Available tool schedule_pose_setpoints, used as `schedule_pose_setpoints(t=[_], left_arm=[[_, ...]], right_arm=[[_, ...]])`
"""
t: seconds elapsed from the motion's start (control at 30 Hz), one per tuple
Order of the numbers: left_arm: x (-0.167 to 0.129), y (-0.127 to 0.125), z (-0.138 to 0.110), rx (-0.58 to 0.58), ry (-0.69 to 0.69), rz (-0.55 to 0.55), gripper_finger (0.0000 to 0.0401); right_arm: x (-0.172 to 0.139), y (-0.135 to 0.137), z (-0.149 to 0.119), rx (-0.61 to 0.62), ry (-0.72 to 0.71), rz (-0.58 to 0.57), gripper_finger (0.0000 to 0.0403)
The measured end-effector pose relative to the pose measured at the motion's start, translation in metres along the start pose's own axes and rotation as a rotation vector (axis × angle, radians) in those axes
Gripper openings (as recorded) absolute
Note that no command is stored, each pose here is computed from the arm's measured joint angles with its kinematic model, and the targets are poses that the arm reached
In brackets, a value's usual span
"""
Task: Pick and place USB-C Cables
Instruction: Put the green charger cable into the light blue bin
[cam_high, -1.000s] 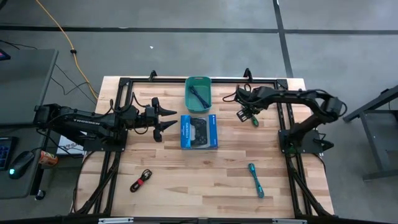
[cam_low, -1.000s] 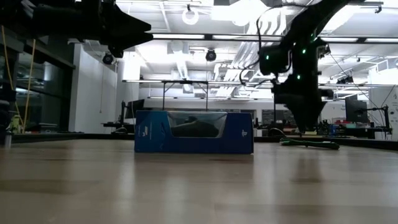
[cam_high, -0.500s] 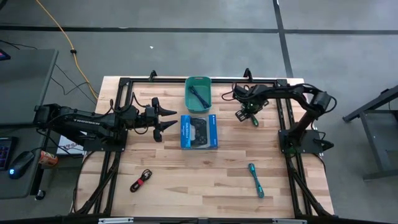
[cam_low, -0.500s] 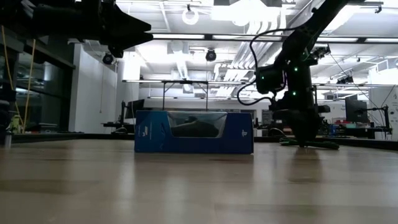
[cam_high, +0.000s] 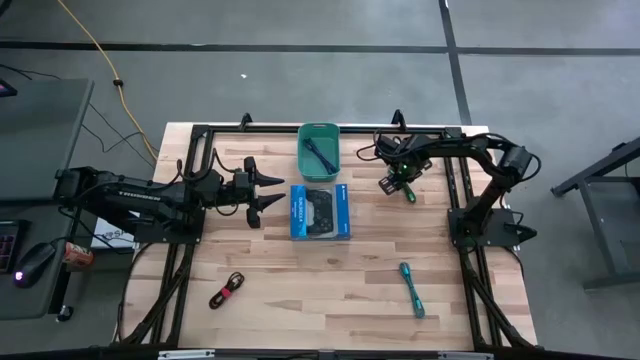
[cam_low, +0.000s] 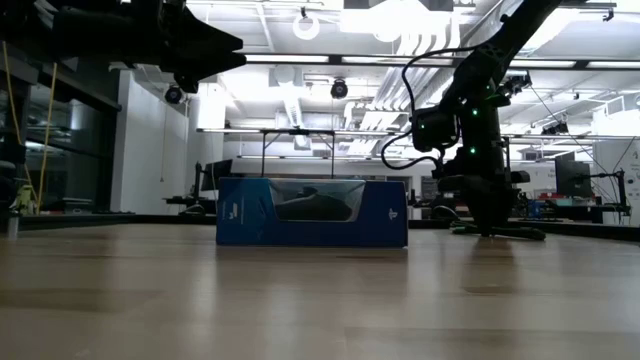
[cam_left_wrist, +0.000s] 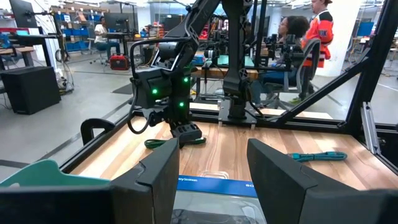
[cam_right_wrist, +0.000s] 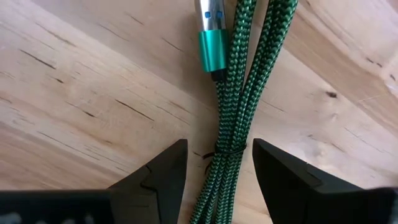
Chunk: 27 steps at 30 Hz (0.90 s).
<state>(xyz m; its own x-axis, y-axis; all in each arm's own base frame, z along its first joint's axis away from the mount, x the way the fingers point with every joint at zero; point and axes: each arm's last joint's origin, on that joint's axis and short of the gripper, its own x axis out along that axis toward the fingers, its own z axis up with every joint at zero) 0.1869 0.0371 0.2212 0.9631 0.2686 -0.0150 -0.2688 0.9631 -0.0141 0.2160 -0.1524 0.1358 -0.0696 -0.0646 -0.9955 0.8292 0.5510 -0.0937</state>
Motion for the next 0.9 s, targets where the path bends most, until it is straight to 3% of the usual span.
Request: schedule_pose_setpoints(t=[0.4, 0.8, 0.9], left_arm=[[0.0000, 0.0001, -0.0001, 0.000, 0.001, 0.001, 0.0170], [0.0000, 0.0001, -0.0007, 0.001, 0.008, 0.000, 0.0170], [0.0000, 0.0001, -0.0007, 0.001, 0.008, 0.000, 0.0170]], right_arm=[[0.0007, 0.0001, 0.0003, 0.003, -0.005, -0.005, 0.0164], [0.0008, 0.0017, 0.0014, 0.002, -0.015, 0.015, 0.0026], [0.0009, 0.0017, 0.0016, -0.012, -0.016, 0.017, 0.0011]])
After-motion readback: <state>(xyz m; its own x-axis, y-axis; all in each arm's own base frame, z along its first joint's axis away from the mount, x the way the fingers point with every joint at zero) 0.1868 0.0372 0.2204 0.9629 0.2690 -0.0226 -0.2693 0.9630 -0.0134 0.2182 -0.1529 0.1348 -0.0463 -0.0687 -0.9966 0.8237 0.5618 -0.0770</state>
